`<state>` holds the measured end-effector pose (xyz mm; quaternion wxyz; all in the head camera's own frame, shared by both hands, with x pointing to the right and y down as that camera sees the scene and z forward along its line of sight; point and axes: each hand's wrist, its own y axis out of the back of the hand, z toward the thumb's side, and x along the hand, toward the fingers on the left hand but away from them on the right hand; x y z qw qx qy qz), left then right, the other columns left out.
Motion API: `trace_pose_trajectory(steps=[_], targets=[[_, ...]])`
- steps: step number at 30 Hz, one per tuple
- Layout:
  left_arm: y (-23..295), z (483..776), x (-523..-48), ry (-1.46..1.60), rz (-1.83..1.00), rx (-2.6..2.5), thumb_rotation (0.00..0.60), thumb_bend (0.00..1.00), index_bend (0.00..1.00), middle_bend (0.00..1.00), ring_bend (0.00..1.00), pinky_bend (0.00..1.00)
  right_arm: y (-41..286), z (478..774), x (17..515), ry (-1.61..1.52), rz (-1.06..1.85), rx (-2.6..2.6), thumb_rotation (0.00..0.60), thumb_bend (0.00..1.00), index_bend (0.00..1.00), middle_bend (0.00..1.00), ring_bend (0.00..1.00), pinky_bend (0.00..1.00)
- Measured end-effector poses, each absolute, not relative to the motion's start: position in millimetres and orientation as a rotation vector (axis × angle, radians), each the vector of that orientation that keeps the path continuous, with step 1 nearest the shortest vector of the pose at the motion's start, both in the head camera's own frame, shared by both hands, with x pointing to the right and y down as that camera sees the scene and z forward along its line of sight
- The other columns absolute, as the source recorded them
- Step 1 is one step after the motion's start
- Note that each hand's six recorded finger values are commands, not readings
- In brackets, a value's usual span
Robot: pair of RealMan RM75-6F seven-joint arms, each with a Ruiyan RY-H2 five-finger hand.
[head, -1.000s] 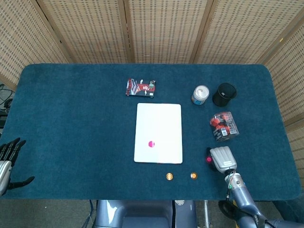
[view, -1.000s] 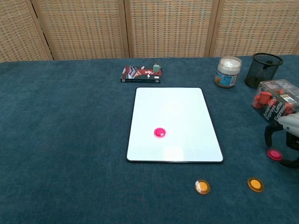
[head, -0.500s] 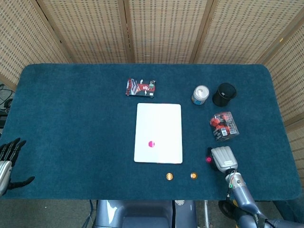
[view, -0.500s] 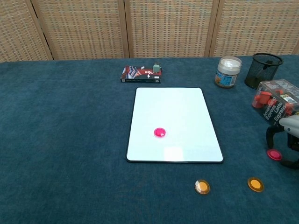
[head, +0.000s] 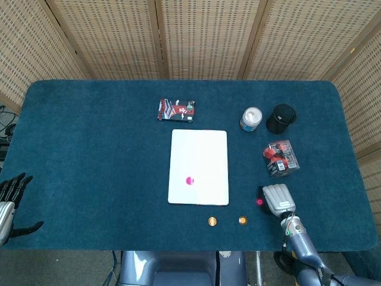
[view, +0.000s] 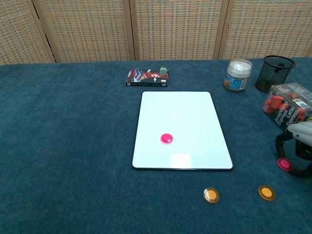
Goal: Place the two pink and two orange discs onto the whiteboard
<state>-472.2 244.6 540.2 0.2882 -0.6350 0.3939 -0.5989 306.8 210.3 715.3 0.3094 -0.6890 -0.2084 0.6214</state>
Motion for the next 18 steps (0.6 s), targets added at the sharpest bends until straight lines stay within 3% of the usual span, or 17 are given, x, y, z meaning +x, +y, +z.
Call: trace_pose_trajectory(steps=[18], targets=[[244.6, 539.3, -472.8, 1.055, -1.597, -1.697, 0.6, 0.0, 0.0, 0.0, 0.0, 0.0, 188.7, 700.9, 282.1, -0.675, 1.611, -1.939, 0.6, 0.34, 0.5, 0.98, 1.0, 1.0]])
